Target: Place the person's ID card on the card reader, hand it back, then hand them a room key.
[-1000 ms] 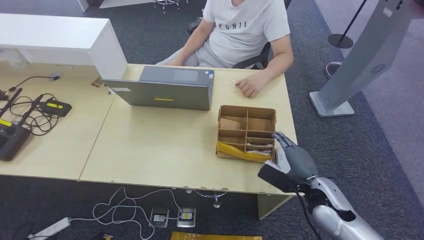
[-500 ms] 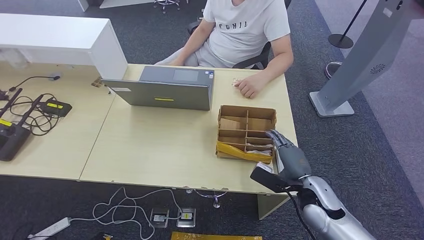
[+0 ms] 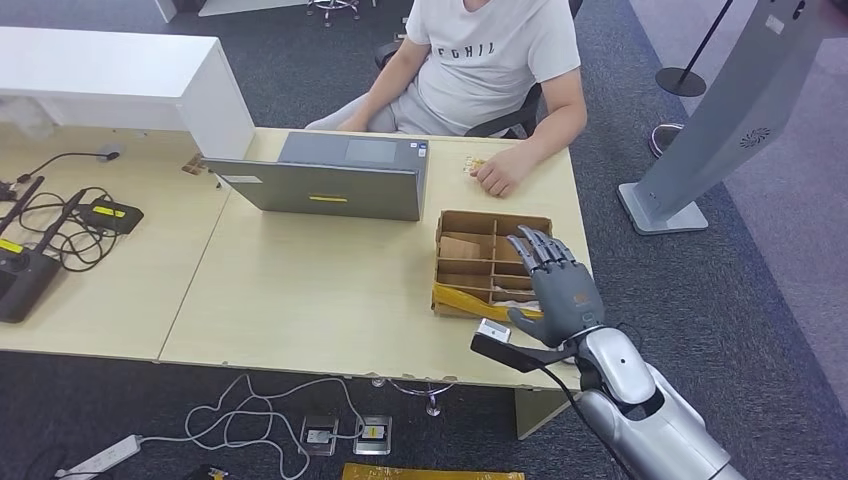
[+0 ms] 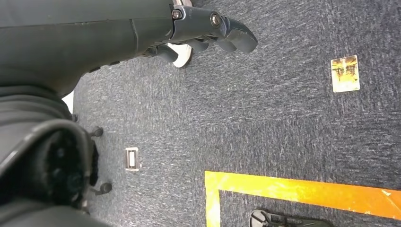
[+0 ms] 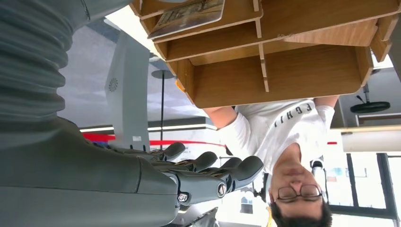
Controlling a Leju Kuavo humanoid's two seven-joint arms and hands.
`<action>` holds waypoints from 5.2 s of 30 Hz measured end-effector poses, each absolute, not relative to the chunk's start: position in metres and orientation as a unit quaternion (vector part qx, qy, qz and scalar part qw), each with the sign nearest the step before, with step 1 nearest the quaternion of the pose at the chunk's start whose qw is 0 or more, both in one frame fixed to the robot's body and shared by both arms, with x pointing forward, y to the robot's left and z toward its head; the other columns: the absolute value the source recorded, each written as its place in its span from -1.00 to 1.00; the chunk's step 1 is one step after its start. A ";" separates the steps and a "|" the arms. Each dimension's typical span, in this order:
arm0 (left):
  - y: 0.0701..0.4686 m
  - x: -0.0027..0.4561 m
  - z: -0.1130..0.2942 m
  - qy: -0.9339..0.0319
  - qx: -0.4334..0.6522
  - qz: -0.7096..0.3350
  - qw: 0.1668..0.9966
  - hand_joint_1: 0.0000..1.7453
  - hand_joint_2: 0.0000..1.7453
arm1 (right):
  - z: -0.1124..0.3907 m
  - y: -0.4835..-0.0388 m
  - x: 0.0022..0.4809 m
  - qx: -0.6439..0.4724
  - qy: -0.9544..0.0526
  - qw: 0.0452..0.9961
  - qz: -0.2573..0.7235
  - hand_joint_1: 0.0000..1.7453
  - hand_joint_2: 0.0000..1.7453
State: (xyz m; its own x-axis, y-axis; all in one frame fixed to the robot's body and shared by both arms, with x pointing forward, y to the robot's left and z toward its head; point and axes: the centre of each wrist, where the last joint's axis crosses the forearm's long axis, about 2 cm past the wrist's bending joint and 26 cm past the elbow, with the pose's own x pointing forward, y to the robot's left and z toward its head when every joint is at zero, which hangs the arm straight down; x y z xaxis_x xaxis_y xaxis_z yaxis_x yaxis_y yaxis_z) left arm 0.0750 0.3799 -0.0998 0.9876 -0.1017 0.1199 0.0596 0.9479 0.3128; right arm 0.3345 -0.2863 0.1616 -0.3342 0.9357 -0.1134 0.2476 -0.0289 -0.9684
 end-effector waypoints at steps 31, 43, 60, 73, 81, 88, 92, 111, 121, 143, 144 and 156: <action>0.380 0.075 -0.100 -0.069 0.152 -0.044 0.985 -1.00 -1.00 | 0.176 -0.279 0.340 -0.470 -0.593 0.357 0.548 -1.00 1.00; 0.381 0.075 -0.100 -0.069 0.153 -0.044 0.985 -1.00 -1.00 | 0.178 -0.278 0.337 -0.459 -0.585 0.375 0.553 -1.00 1.00; 0.381 0.075 -0.100 -0.069 0.154 -0.044 0.985 -1.00 -1.00 | 0.169 -0.278 0.337 -0.474 -0.577 0.363 0.557 -1.00 1.00; 0.381 0.075 -0.100 -0.069 0.153 -0.044 0.985 -1.00 -1.00 | 0.159 -0.279 0.339 -0.476 -0.564 0.377 0.560 -1.00 1.00; 0.381 0.075 -0.100 -0.069 0.154 -0.044 0.985 -1.00 -1.00 | 0.163 -0.285 0.348 -0.482 -0.558 0.375 0.562 -1.00 1.00; 0.381 0.075 -0.100 -0.069 0.153 -0.044 0.985 -1.00 -1.00 | 0.160 -0.287 0.350 -0.480 -0.554 0.382 0.563 -1.00 1.00; 0.381 0.075 -0.100 -0.069 0.153 -0.044 0.985 -1.00 -1.00 | 0.158 -0.288 0.350 -0.479 -0.552 0.384 0.564 -1.00 1.00; 0.381 0.075 -0.100 -0.069 0.154 -0.044 0.985 -1.00 -1.00 | 0.146 -0.285 0.351 -0.472 -0.550 0.395 0.565 -1.00 1.00; 0.381 0.075 -0.100 -0.069 0.154 -0.044 0.985 -1.00 -1.00 | 0.138 -0.287 0.351 -0.472 -0.545 0.403 0.564 -1.00 1.00; 0.381 0.075 -0.100 -0.069 0.154 -0.044 0.985 -1.00 -1.00 | 0.135 -0.293 0.354 -0.482 -0.534 0.410 0.561 -1.00 1.00; 0.381 0.075 -0.100 -0.069 0.154 -0.044 0.985 -1.00 -1.00 | 0.135 -0.293 0.354 -0.482 -0.534 0.409 0.561 -0.55 1.00; 0.381 0.075 -0.100 -0.069 0.154 -0.043 0.985 -1.00 -1.00 | 0.133 -0.294 0.356 -0.478 -0.528 0.415 0.566 1.00 1.00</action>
State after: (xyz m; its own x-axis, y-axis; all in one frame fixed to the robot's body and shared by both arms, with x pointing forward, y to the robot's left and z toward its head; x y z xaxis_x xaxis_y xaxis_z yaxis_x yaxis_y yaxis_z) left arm 0.0749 0.3813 -0.0996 0.9866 -0.1070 0.1230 0.0643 0.9487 0.3097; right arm 0.3564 -0.2941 0.1330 -0.1982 0.9749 -0.1015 0.0348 -0.0965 -0.9947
